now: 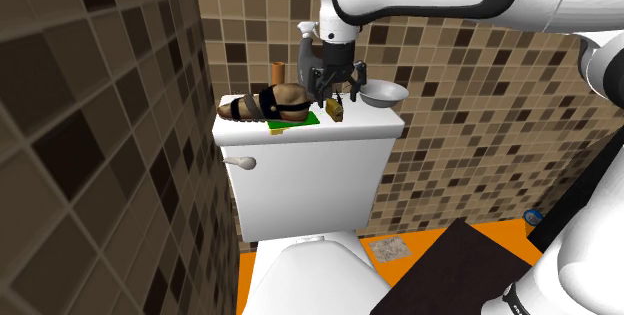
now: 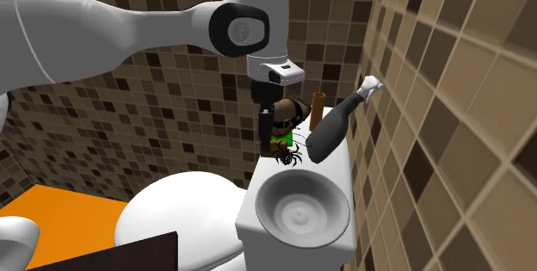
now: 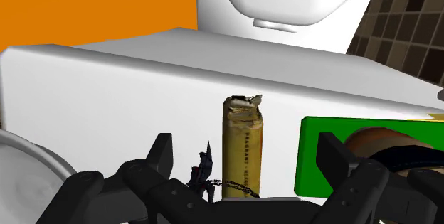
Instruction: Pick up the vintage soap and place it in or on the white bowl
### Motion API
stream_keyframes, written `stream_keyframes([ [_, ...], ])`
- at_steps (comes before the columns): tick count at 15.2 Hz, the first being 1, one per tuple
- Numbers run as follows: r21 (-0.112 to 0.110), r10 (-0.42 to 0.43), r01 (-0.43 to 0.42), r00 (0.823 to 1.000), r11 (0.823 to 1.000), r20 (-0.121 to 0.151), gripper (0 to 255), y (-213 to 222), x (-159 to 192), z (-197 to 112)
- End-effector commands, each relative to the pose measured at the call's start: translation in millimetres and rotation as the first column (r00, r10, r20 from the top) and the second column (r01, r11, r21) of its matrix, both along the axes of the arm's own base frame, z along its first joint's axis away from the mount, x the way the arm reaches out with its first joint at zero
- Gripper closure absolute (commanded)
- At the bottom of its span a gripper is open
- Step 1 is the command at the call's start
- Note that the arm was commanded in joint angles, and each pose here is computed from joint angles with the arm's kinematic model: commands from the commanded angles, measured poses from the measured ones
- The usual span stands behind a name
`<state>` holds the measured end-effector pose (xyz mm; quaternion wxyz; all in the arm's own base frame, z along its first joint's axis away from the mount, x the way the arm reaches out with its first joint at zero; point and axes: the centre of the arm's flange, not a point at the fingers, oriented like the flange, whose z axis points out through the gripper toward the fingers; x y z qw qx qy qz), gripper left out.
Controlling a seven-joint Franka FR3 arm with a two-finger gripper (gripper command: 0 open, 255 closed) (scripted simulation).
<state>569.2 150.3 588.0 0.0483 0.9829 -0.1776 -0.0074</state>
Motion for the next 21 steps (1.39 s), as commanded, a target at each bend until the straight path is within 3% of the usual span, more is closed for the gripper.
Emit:
stream_keyframes([
  [1, 0.000, 0.000, 0.000, 1.000, 1.000, 0.000, 0, -1.0, -1.6, -12.9],
  [9, 0.000, 0.000, 0.000, 1.000, 1.000, 0.000, 0, -1.0, -1.6, -12.9],
  [10, 0.000, 0.000, 0.000, 1.000, 1.000, 0.000, 255, -1.0, -1.6, -12.9],
  [21, 0.000, 0.000, 0.000, 1.000, 1.000, 0.000, 255, -1.0, -1.7, -2.3],
])
